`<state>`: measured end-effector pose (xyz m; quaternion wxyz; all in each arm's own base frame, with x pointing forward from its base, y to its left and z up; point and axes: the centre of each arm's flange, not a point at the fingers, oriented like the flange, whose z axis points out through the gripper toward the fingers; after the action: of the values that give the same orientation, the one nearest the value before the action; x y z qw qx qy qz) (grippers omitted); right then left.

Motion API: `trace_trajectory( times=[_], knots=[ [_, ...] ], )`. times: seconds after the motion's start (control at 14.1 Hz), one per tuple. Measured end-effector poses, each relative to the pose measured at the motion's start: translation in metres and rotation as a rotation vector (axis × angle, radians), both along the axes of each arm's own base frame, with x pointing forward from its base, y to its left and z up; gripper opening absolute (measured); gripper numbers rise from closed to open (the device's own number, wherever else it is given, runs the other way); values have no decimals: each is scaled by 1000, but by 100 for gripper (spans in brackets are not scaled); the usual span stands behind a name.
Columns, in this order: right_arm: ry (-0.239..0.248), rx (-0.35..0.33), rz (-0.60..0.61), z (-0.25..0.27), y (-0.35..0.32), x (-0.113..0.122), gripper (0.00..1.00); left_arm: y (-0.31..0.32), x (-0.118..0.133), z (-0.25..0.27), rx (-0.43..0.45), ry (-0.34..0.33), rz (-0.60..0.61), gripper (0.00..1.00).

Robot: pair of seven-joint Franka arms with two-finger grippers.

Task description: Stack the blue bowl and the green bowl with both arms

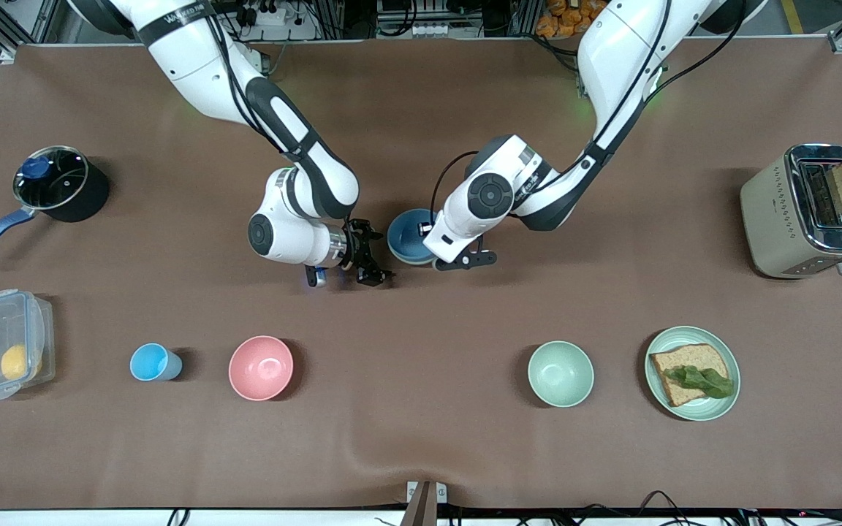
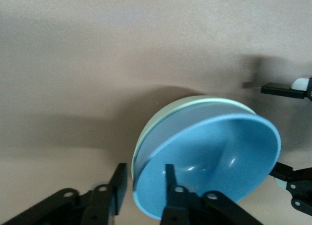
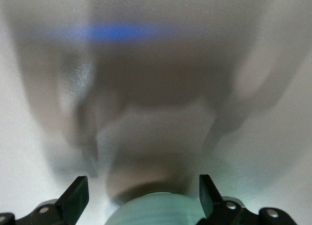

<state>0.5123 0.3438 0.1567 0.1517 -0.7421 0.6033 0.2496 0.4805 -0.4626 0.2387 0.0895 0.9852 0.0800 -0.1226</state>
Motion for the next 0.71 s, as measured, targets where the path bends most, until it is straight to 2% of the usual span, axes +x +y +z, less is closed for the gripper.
trace_trajectory(
  times=[0.36, 0.43, 0.71],
  knots=[
    [-2, 5, 18, 0, -2, 0, 100, 9, 24, 34, -18, -56, 33, 96],
    [9, 11, 33, 2, -4, 1, 100, 16, 33, 51, -21, -75, 64, 100],
    [37, -1, 146, 22, -42, 13, 100, 59, 79, 111, -14, -125, 159, 100]
  ],
)
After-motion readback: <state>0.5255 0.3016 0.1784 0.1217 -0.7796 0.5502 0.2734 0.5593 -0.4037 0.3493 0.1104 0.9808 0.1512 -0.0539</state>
